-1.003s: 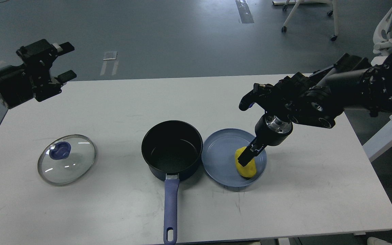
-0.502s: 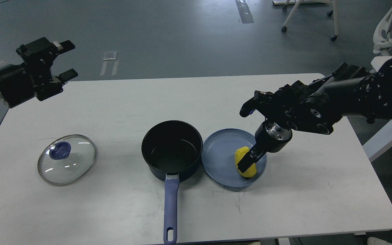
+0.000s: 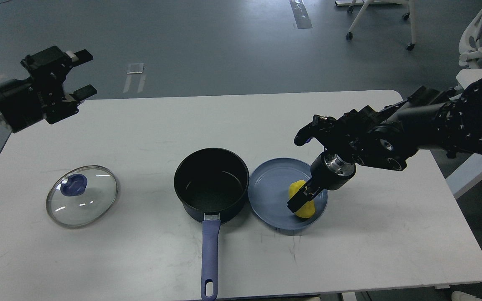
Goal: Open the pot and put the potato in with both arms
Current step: 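Move the right gripper down onto the yellow potato and grasp it, then lift the potato and carry it over the open pot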
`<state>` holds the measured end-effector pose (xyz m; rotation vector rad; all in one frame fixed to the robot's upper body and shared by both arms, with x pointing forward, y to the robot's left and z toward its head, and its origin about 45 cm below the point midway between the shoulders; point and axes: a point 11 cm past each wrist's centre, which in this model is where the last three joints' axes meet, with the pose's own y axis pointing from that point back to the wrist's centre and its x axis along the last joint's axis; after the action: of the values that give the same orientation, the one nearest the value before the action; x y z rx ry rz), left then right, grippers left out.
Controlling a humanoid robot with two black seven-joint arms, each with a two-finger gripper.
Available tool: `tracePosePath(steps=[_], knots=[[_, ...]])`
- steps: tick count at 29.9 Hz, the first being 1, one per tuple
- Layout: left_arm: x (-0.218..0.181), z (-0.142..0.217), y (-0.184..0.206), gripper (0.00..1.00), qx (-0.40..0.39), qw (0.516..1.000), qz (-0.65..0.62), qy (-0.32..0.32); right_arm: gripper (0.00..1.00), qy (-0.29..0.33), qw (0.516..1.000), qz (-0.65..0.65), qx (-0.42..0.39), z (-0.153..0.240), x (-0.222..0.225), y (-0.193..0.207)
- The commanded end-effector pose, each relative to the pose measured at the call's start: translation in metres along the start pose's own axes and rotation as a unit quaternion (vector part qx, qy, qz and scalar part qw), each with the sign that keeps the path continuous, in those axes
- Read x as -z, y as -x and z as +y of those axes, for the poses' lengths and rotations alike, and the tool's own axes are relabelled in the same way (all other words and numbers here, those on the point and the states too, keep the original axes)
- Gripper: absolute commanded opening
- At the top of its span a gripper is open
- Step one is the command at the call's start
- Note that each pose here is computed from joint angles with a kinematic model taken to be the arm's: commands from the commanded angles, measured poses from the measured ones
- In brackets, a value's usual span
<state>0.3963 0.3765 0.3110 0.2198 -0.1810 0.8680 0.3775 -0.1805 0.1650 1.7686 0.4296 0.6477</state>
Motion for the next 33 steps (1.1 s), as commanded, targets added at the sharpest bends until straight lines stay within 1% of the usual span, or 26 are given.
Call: tracePosePath(steps=[1, 9, 11, 12, 13, 14, 15, 16, 17, 18, 19, 22, 25, 28, 30, 33], knots=[[0.0, 0.0, 0.0, 0.98, 0.0, 1.0, 0.001, 0.0, 0.99, -0.004, 1.0, -0.006, -0.009, 0.0, 0.001, -0.002], [0.0, -0.001, 0.001, 0.98, 0.0, 1.0, 0.002, 0.001, 0.96, -0.011, 1.0, -0.012, -0.006, -0.005, 0.002, 0.002], [0.0, -0.001, 0.001, 0.98, 0.0, 1.0, 0.001, 0.002, 0.89, -0.01, 1.0, -0.013, -0.006, -0.005, 0.002, 0.003], [0.0, -0.001, 0.001, 0.98, 0.0, 1.0, 0.002, 0.001, 0.84, -0.009, 1.0, -0.013, -0.005, -0.005, 0.001, 0.002], [0.0, -0.001, 0.001, 0.98, 0.0, 1.0, 0.001, 0.002, 0.73, -0.009, 1.0, -0.014, -0.004, -0.005, 0.001, 0.003], [0.0, -0.001, 0.001, 0.98, 0.0, 1.0, 0.001, 0.002, 0.73, -0.009, 1.0, -0.014, -0.004, -0.005, 0.001, 0.003], [0.0, -0.002, 0.001, 0.98, 0.0, 1.0, 0.001, 0.002, 0.59, -0.009, 1.0, -0.014, -0.004, -0.005, 0.001, 0.003], [0.001, -0.002, 0.001, 0.98, 0.001, 1.0, 0.002, 0.002, 0.51, -0.009, 1.0, -0.014, -0.004, -0.005, 0.001, 0.003], [0.0, -0.003, 0.002, 0.98, 0.002, 1.0, 0.002, 0.003, 0.38, -0.009, 1.0, -0.014, -0.004, -0.005, 0.001, 0.003], [0.0, -0.003, 0.002, 0.98, 0.002, 1.0, 0.002, 0.003, 0.27, -0.01, 1.0, -0.015, -0.004, -0.005, 0.001, 0.003], [0.0, -0.003, 0.002, 0.98, 0.002, 1.0, 0.002, 0.003, 0.23, -0.011, 1.0, -0.016, -0.006, -0.004, 0.002, 0.002], [0.0, -0.003, 0.002, 0.98, 0.001, 1.0, 0.002, 0.004, 0.21, -0.011, 1.0, -0.02, -0.012, -0.001, 0.001, -0.001], [-0.001, -0.003, 0.002, 0.98, 0.001, 1.0, 0.002, 0.005, 0.21, -0.013, 0.999, -0.037, -0.038, 0.014, -0.006, -0.009], [-0.004, -0.004, 0.0, 0.98, 0.0, 1.0, 0.002, 0.009, 0.21, -0.021, 0.995, -0.051, -0.081, 0.036, -0.01, -0.026], [-0.004, -0.004, 0.001, 0.98, 0.0, 1.0, 0.002, 0.01, 0.21, -0.042, 0.987, -0.074, -0.133, 0.059, -0.011, -0.045], [-0.004, -0.005, 0.001, 0.98, 0.001, 1.0, 0.002, 0.011, 0.22, -0.058, 0.979, -0.095, -0.169, 0.072, -0.01, -0.059]])
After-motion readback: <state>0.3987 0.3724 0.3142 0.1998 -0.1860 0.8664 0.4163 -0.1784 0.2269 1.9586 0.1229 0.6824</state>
